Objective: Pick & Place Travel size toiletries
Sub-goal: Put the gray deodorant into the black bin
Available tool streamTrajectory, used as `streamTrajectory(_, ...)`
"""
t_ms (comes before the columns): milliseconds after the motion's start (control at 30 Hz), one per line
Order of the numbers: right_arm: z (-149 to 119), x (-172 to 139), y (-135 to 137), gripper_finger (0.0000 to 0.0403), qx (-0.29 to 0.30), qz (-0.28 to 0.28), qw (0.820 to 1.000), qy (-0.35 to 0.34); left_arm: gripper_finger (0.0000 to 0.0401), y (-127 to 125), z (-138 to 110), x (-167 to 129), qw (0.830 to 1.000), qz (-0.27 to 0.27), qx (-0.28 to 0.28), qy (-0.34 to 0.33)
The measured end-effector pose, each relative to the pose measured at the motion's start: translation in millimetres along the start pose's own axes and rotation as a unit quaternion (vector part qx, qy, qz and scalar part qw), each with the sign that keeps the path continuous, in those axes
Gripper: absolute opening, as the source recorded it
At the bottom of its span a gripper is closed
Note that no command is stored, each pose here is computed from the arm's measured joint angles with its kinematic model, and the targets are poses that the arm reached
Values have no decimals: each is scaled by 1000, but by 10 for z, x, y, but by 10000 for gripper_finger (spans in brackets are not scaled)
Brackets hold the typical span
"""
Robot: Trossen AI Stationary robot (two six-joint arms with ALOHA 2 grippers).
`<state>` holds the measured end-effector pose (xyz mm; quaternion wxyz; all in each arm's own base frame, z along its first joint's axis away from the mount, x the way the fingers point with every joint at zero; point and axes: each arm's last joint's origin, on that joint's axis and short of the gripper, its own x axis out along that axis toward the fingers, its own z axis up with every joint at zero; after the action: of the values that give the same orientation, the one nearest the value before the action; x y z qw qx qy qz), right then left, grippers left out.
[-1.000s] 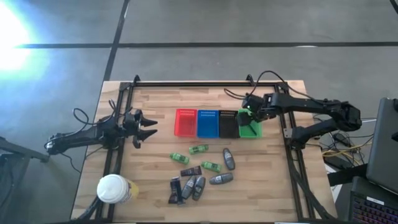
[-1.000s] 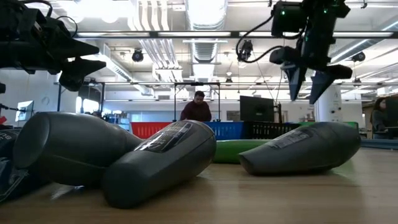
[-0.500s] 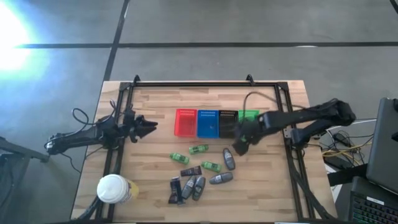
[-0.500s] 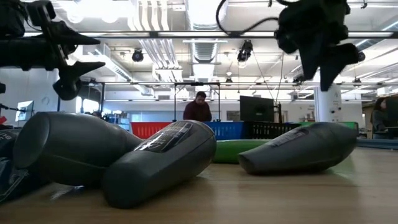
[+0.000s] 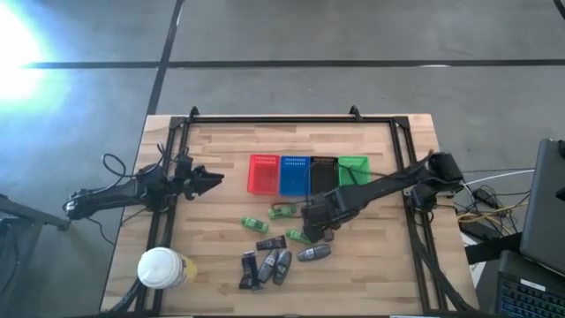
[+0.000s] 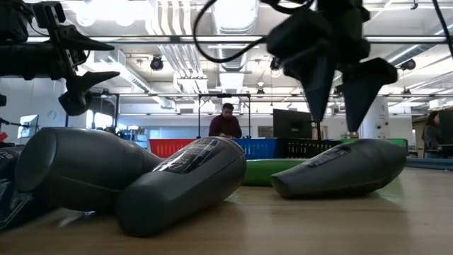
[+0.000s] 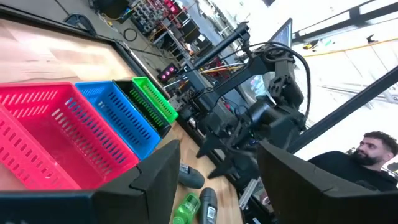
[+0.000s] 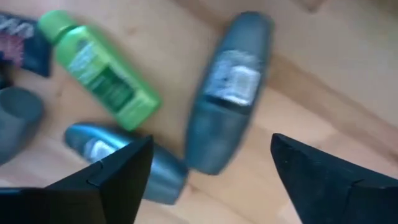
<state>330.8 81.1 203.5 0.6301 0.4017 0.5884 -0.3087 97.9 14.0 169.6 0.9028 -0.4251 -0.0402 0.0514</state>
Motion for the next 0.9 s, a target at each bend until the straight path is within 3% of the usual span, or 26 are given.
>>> streamTrajectory(267,-2,230,75,362,-4,-57,998,16,218,6,-5,0,1000,3,0,3)
streamTrajectory(567,-18,523,45,325,-23,-69,997,35,218,20,-16,3,1000,11,0,8)
streamTrajectory(700,-21,642,12,291,-15,-83,995,55,218,24,-18,3,1000,13,0,9)
streamTrajectory(900,-32,591,9,195,-21,-78,996,44,218,26,-20,3,1000,15,0,10)
